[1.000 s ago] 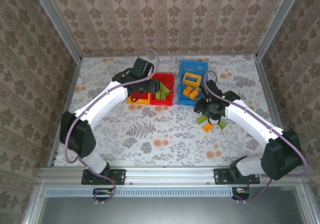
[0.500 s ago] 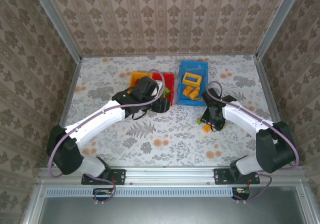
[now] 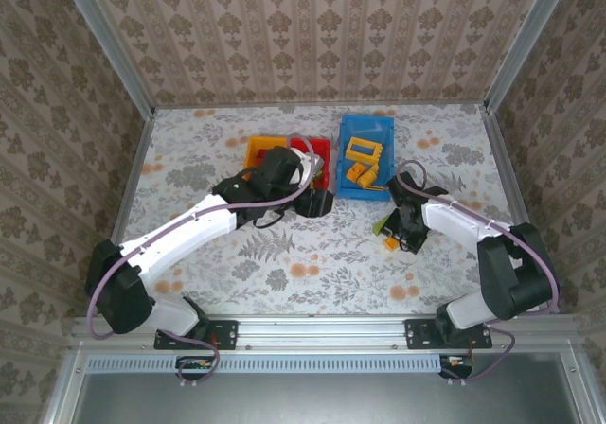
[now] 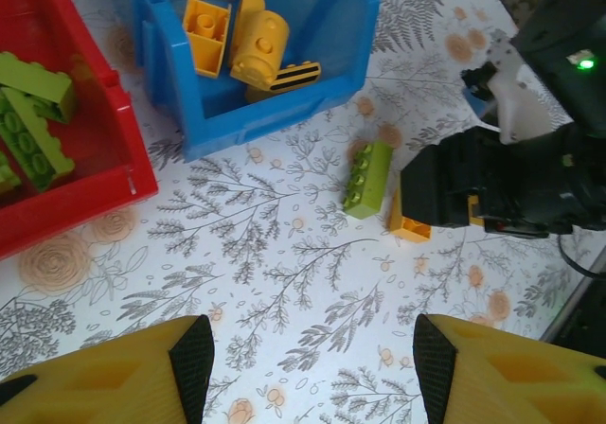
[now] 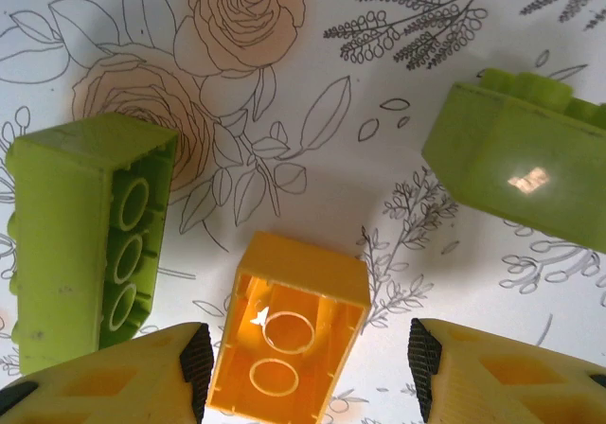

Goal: Sort the legos into containers by color

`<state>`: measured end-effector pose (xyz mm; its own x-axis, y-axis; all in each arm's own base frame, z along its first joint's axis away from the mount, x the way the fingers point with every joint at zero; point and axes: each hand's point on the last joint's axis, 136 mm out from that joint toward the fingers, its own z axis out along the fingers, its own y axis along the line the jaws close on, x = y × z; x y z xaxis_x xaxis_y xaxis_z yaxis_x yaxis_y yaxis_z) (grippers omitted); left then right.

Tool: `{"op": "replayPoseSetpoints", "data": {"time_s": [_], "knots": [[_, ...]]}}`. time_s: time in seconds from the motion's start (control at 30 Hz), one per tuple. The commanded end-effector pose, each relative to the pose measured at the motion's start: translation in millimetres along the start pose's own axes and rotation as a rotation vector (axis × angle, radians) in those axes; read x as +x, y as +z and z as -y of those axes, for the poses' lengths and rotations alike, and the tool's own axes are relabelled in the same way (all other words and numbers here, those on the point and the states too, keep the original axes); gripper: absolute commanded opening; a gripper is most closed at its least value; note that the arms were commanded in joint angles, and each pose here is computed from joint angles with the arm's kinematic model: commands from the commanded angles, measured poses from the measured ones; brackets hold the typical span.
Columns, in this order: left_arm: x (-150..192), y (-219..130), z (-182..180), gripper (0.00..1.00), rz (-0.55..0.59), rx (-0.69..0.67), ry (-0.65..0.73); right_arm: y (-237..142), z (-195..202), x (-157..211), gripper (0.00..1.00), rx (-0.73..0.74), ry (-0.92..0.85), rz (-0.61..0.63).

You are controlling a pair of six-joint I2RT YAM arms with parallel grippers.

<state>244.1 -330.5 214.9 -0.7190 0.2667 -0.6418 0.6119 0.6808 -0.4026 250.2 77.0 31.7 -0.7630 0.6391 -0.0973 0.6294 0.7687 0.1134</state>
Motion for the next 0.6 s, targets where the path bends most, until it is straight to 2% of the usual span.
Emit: {"op": "replayPoseSetpoints", "data": {"time_s": [0.0, 0.2, 0.27, 0.43, 0.5, 0.57], "knots": [[-1.5, -1.0, 10.3, 0.61, 0.01, 0.037, 0.025, 9.6, 1.8, 2.3, 0.6, -0.004, 0.018, -0.017], [-1.1, 2.5, 13.4, 0.6, 0.007, 0.043, 0.027, 19.2, -0.7, 4.0, 0.6, -0.014, 0.019, -0.03], [-2.1, 3.9, 14.7, 0.6, 0.007, 0.046, 0.028, 22.3, 0.1, 5.8, 0.57, -0.014, 0.022, -0.037], [-6.0, 4.3, 20.1, 0.6, 0.015, 0.056, 0.04, 14.6, 3.5, 4.9, 0.36, -0.028, 0.024, -0.012], [-9.5, 2.7, 23.6, 0.6, 0.024, 0.062, 0.046, -1.3, -1.2, -1.1, 0.28, -0.048, -0.009, 0.035], [-14.6, -0.2, 26.4, 0.6, 0.039, 0.067, 0.054, -24.5, -13.7, -8.1, 0.25, -0.088, -0.076, 0.1]]}}
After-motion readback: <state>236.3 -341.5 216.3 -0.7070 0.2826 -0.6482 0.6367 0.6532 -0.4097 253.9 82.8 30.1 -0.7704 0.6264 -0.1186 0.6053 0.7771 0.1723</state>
